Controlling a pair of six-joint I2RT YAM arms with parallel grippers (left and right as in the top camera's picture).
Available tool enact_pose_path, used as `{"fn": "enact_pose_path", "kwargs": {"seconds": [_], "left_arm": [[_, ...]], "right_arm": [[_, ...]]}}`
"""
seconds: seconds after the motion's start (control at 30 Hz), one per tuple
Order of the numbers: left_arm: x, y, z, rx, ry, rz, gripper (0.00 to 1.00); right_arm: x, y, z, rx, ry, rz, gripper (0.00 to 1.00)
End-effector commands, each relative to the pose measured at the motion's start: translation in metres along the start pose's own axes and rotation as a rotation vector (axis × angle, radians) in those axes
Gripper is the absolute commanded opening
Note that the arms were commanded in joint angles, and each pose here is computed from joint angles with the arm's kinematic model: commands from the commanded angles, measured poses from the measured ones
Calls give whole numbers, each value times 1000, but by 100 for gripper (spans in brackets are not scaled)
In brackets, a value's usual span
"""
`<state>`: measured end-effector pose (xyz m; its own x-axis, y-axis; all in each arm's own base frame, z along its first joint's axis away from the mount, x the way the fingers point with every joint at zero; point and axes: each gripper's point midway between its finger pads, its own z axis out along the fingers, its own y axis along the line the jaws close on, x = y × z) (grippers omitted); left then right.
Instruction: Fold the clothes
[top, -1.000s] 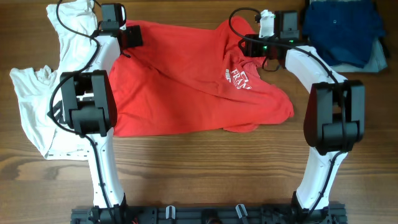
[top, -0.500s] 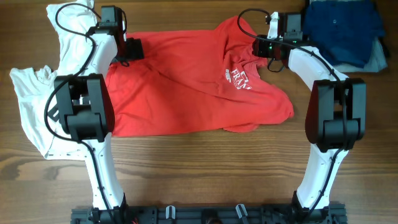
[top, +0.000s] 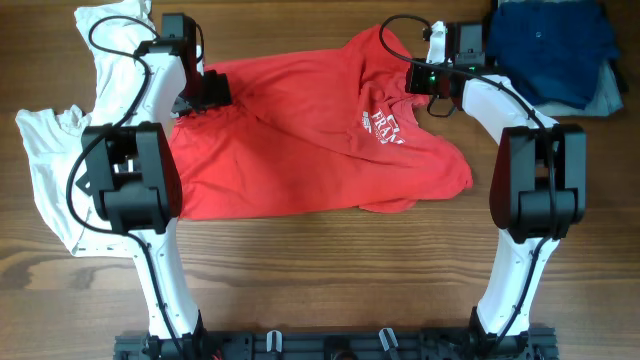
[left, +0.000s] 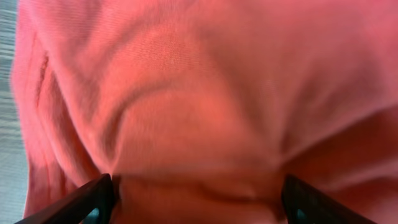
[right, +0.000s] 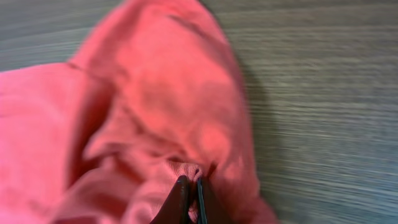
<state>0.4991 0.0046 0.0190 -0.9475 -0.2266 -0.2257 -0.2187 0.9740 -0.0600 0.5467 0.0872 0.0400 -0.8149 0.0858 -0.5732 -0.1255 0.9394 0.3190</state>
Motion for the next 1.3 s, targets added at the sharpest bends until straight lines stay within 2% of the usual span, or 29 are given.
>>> {"fn": "enact_pose_path", "kwargs": {"seconds": [0.0,0.03,0.2,0.47,0.63,0.67,0.7,0.73,0.77,0.9,1.03,1.17,1.27], "left_arm": [[-18,-12,-55,51,-111,-25,96],[-20,-12,-59,52,-119,-25,99],[-30,-5,-71,58,-166,-41,100],[-32,14,-71,47,-162,-87,100],[-33,22,-71,42,-161,-113,100],[-33,23,-71,42,-161,-115,100],[-34,23,-71,42,-162,-119,100],[-34,24,-71,43,-163,-128,100],[-34,23,-71,43,-163,-128,100],[-33,23,-71,43,-162,-128,100],[-34,24,-71,43,-162,-131,100],[-33,23,-71,43,-162,-130,100],[-34,23,-71,43,-162,-130,100]], "right_arm": [[-25,60,-41,-138,-53,-106,4],[-19,68,-43,-145,-31,-121,4],[31,103,-35,-163,136,-209,4],[67,103,-36,-113,268,-219,4],[89,109,-38,-135,337,-287,4],[91,110,-38,-139,341,-300,11],[91,113,-39,-147,340,-312,30],[87,117,-40,-161,328,-313,55],[82,121,-42,-179,311,-314,63],[39,128,-64,-219,194,-279,69],[-4,89,-86,-122,87,-155,74],[-4,34,-89,-47,112,69,74],[10,24,-82,-73,164,129,73]]}}
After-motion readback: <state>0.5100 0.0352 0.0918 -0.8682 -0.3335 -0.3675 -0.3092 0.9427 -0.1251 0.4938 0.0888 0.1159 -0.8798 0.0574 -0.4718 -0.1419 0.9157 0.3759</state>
